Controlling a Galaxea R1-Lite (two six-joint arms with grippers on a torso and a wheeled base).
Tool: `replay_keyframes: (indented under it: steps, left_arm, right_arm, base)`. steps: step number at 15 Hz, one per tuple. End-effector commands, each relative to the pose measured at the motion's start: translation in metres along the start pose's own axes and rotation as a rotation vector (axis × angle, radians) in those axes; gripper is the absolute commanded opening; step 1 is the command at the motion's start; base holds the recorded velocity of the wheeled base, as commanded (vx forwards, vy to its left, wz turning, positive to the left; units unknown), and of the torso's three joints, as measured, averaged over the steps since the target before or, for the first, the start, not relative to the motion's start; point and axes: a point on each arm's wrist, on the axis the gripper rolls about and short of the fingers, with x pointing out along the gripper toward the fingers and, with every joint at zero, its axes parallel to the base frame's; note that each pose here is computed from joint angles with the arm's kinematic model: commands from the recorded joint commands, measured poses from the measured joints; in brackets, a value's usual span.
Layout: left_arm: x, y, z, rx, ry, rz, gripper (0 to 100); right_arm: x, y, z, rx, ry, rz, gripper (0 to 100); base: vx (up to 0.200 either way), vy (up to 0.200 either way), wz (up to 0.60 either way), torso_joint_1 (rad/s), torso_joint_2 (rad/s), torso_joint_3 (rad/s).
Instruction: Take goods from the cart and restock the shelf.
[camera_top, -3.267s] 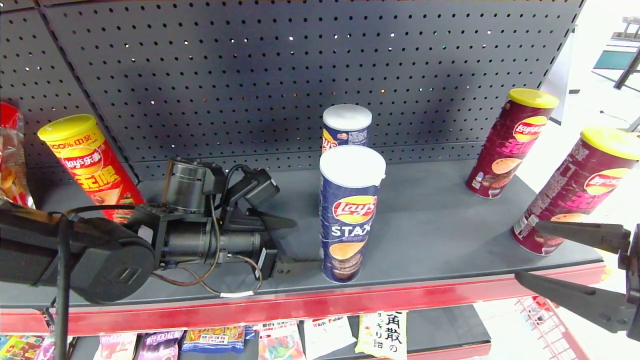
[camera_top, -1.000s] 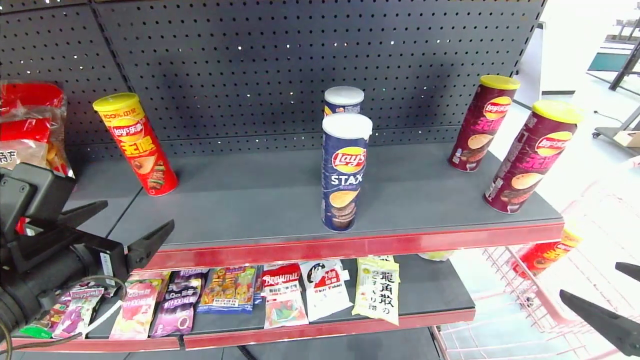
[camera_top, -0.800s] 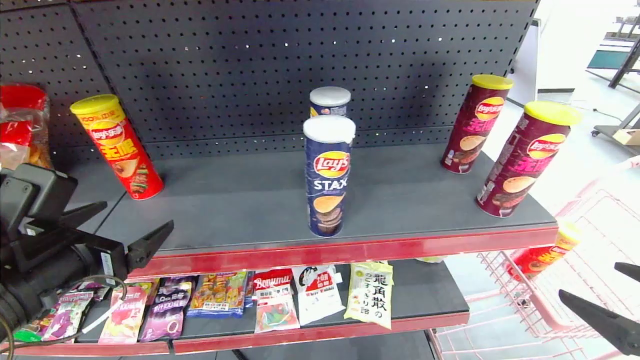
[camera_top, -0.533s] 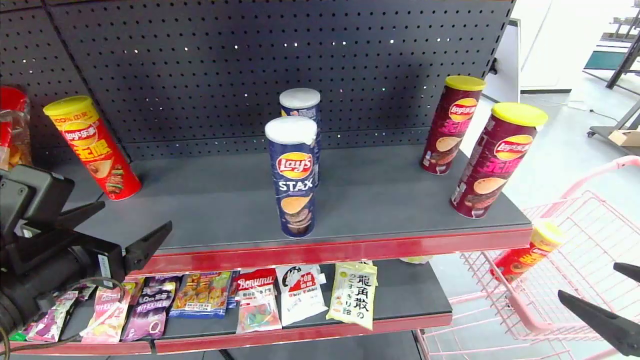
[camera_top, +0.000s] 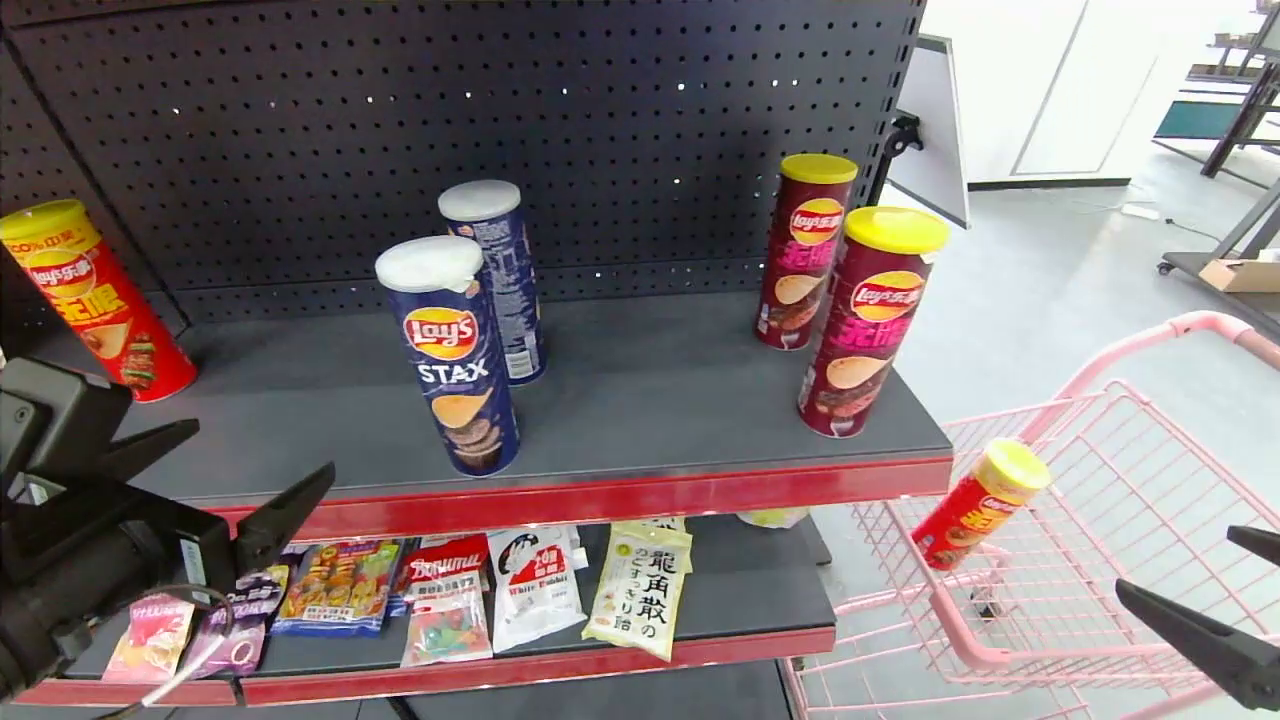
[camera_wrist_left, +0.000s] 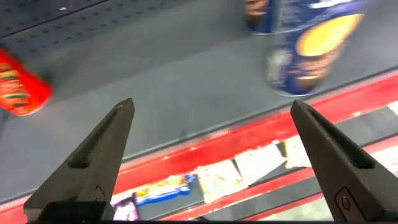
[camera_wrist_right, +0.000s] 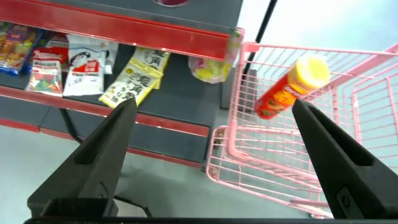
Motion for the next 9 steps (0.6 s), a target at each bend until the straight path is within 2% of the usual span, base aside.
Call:
replay_keyframes:
  steps: [1,3,6,9]
  left_arm:
    - [-0.015,-0.001,-0.005,-0.001,-0.028,-0.015,100]
    - [-0.043,-0.003,-0.019,0.001,-0.083,-0.089,100]
    - [-0.060,-0.003,-0.029,0.002,-0.079,-0.116,100]
    - [-0.067,-0.003,-0.031,0.002,-0.071,-0.117,100]
  right_arm:
    - [0.002,0.000,0.000,0.001,0.012,0.001,100]
    - [0.005,0.000,-0.001,0.004,0.024,0.004,100]
    - [0.009,-0.002,-0.001,0.013,0.042,-0.008,100]
    - [0.009,-0.003,-0.006,0.020,0.059,-0.024,100]
  base:
    - [0.000,0.000,0.00,0.000,0.00,0.000]
    - [0.000,0.000,0.00,0.000,0.00,0.000]
    - [0.000,0.000,0.00,0.000,0.00,0.000]
    - [0.000,0.000,-0.60,-0.001,0.00,-0.001]
